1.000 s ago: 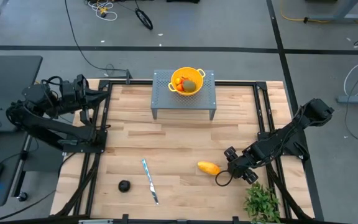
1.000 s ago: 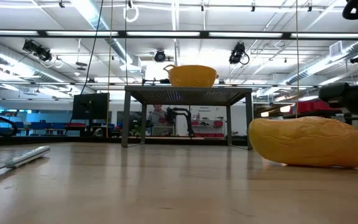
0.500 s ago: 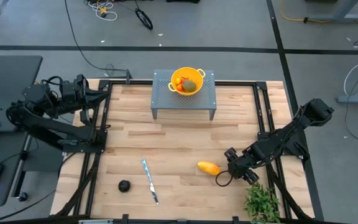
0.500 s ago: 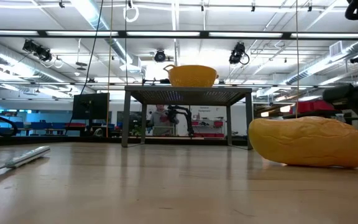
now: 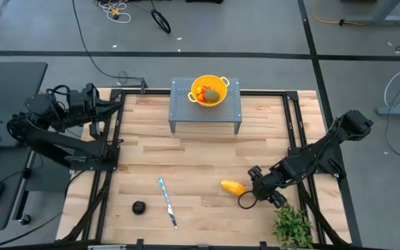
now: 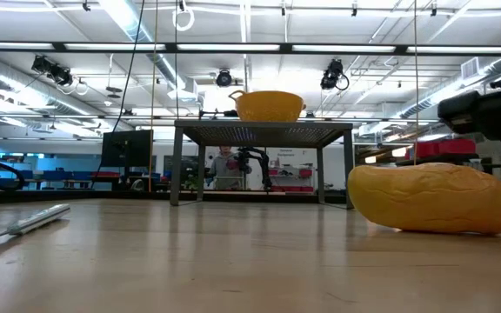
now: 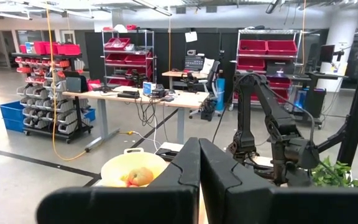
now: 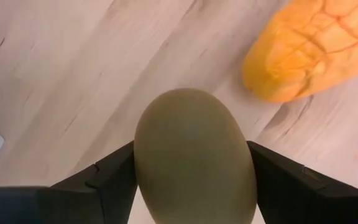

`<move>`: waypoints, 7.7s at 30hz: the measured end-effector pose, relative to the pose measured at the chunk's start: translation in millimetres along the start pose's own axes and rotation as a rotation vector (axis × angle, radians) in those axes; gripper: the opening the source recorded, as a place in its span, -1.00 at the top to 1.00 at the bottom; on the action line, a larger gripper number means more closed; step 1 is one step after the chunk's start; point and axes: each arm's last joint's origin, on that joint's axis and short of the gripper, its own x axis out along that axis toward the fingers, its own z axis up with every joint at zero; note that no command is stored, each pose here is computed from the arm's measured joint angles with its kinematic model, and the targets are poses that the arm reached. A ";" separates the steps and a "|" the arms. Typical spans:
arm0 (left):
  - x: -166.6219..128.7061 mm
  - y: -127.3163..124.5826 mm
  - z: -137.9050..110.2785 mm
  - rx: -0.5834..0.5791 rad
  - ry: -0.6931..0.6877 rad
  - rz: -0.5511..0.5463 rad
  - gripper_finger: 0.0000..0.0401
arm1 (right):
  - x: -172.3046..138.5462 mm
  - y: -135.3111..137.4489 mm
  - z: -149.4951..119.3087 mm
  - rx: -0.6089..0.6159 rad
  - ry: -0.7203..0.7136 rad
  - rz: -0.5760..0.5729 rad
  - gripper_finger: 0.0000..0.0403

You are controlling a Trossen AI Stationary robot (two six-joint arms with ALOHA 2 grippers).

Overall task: Pick & Place Fruit
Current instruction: Put the kiwi into the yellow colander bowl on the shelf

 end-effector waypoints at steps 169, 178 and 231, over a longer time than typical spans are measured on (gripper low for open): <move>-0.2 0.8 0.4 0.025 -0.003 0.026 0.99 | -225.6 -201.1 -30.6 0.610 -0.937 -0.932 -0.35; -0.2 0.8 0.3 0.030 -0.002 0.026 0.99 | -219.3 -218.4 -22.7 0.583 -0.995 -0.965 -0.35; -0.2 0.9 0.4 0.059 -0.003 0.030 0.99 | -236.1 -253.0 -40.7 0.628 -1.224 -1.145 -0.35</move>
